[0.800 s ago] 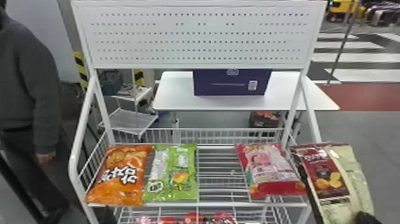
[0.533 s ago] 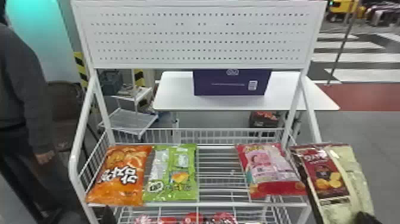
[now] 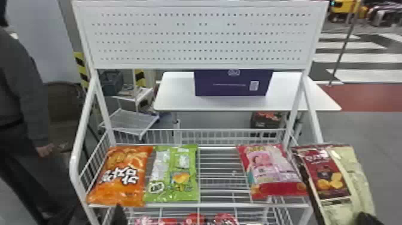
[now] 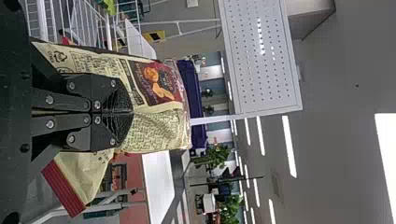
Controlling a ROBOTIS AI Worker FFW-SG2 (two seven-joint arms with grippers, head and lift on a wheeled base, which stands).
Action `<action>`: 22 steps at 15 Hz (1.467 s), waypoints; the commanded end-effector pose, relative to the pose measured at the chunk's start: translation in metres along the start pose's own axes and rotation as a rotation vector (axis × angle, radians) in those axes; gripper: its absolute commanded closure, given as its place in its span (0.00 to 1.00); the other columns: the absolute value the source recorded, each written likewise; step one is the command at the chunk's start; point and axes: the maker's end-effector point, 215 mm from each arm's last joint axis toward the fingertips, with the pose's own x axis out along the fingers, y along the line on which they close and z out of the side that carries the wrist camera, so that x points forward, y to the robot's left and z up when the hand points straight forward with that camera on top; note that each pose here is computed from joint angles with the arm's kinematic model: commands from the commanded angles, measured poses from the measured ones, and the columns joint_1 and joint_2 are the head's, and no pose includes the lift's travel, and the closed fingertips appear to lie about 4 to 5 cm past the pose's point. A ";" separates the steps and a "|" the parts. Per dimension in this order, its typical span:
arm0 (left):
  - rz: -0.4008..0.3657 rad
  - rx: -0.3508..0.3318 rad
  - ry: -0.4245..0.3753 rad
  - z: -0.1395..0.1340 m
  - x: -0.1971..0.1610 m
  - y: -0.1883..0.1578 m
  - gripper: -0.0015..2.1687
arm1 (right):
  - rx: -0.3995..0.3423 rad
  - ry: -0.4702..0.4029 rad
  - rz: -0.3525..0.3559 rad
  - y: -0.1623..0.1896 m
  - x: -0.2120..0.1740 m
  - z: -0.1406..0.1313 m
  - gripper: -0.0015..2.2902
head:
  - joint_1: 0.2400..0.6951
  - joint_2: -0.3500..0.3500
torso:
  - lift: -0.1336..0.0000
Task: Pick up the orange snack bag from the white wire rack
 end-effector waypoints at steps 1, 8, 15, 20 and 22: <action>-0.019 0.037 0.082 -0.031 0.038 -0.015 0.04 | 0.001 0.000 -0.001 0.000 0.000 -0.001 0.99 | 0.57 0.50 | 1.00; -0.017 0.023 0.180 -0.068 0.149 -0.020 0.04 | 0.005 0.011 -0.003 0.003 -0.004 -0.006 0.99 | 0.57 0.50 | 1.00; 0.016 0.039 0.217 -0.083 0.183 0.004 0.08 | 0.003 0.016 -0.004 0.001 -0.004 -0.008 0.99 | 0.57 0.50 | 1.00; 0.013 0.047 0.317 -0.109 0.175 0.011 0.99 | 0.002 0.009 -0.003 0.001 -0.001 -0.007 0.99 | 0.57 0.50 | 1.00; 0.007 0.049 0.298 -0.097 0.172 0.007 0.99 | 0.003 0.013 -0.004 0.000 -0.001 -0.009 0.99 | 0.57 0.50 | 1.00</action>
